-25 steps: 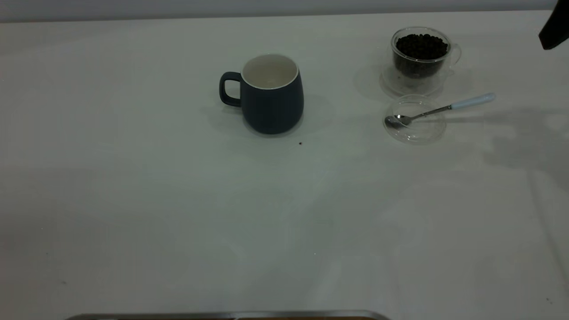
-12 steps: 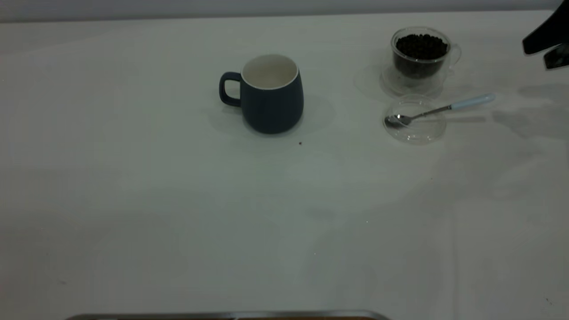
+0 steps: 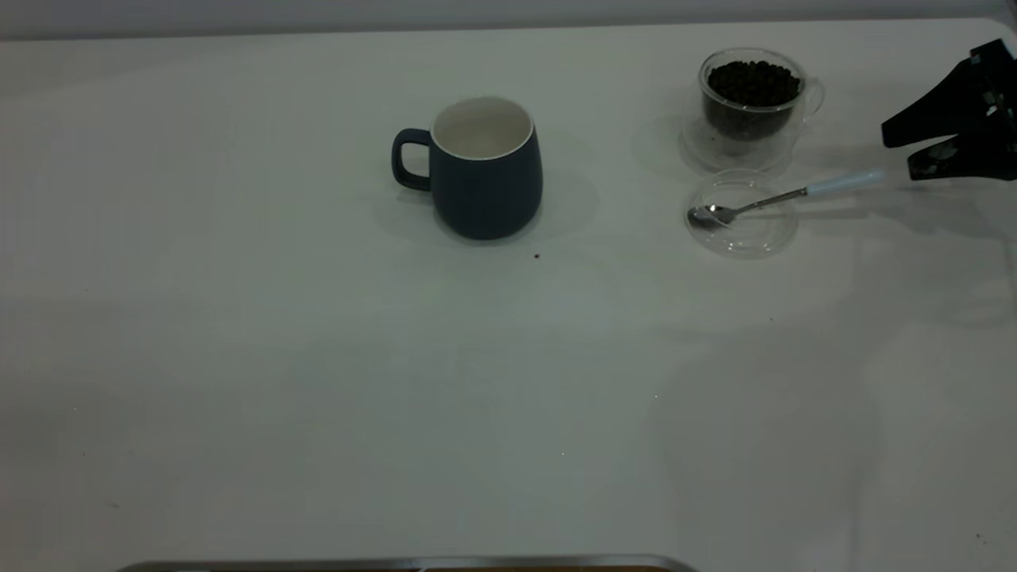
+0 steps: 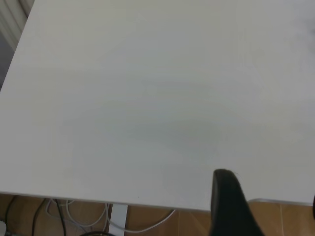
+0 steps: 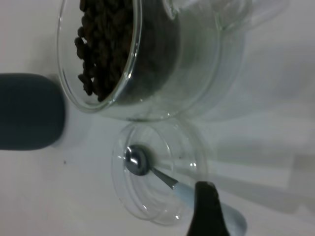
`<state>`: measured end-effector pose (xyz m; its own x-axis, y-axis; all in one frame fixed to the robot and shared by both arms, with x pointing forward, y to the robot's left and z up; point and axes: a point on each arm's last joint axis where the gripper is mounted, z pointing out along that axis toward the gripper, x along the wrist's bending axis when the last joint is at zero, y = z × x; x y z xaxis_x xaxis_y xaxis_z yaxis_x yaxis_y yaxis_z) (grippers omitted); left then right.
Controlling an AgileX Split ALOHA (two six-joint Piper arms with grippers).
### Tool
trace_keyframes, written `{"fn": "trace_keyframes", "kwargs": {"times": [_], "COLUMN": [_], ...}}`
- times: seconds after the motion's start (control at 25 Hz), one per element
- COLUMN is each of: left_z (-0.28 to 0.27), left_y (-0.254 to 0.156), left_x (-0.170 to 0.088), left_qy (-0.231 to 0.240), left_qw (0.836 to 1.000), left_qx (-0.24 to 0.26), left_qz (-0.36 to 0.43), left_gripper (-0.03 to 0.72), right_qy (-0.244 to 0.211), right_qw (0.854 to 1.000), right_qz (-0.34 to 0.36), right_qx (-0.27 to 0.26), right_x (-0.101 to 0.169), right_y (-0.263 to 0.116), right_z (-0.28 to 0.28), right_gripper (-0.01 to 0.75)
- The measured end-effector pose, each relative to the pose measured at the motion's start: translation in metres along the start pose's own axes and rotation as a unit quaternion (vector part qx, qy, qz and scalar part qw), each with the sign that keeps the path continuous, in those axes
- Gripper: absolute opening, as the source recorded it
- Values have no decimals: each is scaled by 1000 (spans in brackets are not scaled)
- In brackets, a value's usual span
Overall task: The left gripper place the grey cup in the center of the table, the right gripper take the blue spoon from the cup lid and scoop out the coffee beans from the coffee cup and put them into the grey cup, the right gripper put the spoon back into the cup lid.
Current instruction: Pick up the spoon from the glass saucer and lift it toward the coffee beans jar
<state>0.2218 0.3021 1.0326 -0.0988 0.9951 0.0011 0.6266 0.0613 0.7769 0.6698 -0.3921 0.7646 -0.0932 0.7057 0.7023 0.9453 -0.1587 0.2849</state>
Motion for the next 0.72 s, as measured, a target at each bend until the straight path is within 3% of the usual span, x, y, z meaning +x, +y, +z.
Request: {"fn": "trace_keyframes", "kwargs": {"times": [0.72], "left_z": [0], "left_y": [0], "left_x": [0], "left_qy": [0], "left_qw": [1000], "left_qx": [0], "left_qz": [2], "left_gripper": [474], "right_qy": [64], "right_qw": [998], "right_qz": [23], "right_qx": [2], "right_x": [-5], "right_y": [-14], "right_z": [30], "right_gripper": [590]}}
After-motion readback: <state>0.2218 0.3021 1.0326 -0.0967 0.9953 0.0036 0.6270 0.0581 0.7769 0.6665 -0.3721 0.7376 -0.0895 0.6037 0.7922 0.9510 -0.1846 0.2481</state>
